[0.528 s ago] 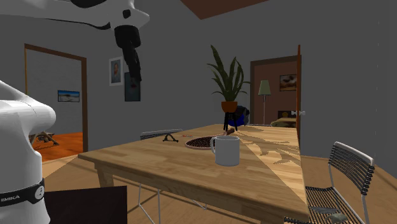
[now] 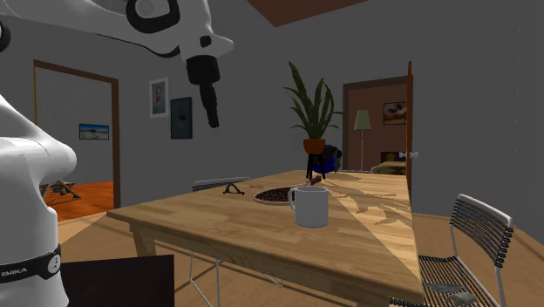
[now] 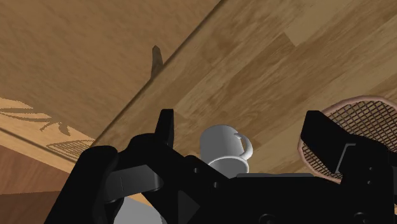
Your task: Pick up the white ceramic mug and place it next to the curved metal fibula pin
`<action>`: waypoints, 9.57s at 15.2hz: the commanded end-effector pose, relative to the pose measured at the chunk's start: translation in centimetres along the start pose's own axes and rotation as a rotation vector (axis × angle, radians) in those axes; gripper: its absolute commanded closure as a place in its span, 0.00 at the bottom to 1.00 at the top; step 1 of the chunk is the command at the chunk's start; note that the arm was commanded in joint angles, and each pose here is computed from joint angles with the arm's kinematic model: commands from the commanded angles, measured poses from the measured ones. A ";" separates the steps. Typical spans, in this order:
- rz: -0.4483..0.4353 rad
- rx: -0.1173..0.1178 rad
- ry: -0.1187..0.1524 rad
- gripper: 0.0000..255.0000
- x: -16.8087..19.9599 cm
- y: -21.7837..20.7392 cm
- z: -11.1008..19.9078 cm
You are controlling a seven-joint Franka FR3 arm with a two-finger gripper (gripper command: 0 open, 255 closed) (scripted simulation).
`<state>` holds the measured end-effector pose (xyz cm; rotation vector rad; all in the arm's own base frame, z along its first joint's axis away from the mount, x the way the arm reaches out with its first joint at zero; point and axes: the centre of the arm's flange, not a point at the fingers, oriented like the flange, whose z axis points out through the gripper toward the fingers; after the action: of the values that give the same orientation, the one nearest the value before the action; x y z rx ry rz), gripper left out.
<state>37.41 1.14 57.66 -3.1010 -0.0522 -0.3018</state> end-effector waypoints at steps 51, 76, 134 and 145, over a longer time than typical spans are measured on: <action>-0.033 0.017 0.018 1.00 23.8 0.2 24.8; -0.033 0.017 0.018 1.00 26.3 -0.1 11.9; -0.033 0.017 0.018 1.00 -13.4 -50.6 3.5; -0.033 0.017 0.018 1.00 -14.5 -50.5 9.2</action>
<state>23.24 51.33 47.43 -3.0834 -0.1050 -0.3269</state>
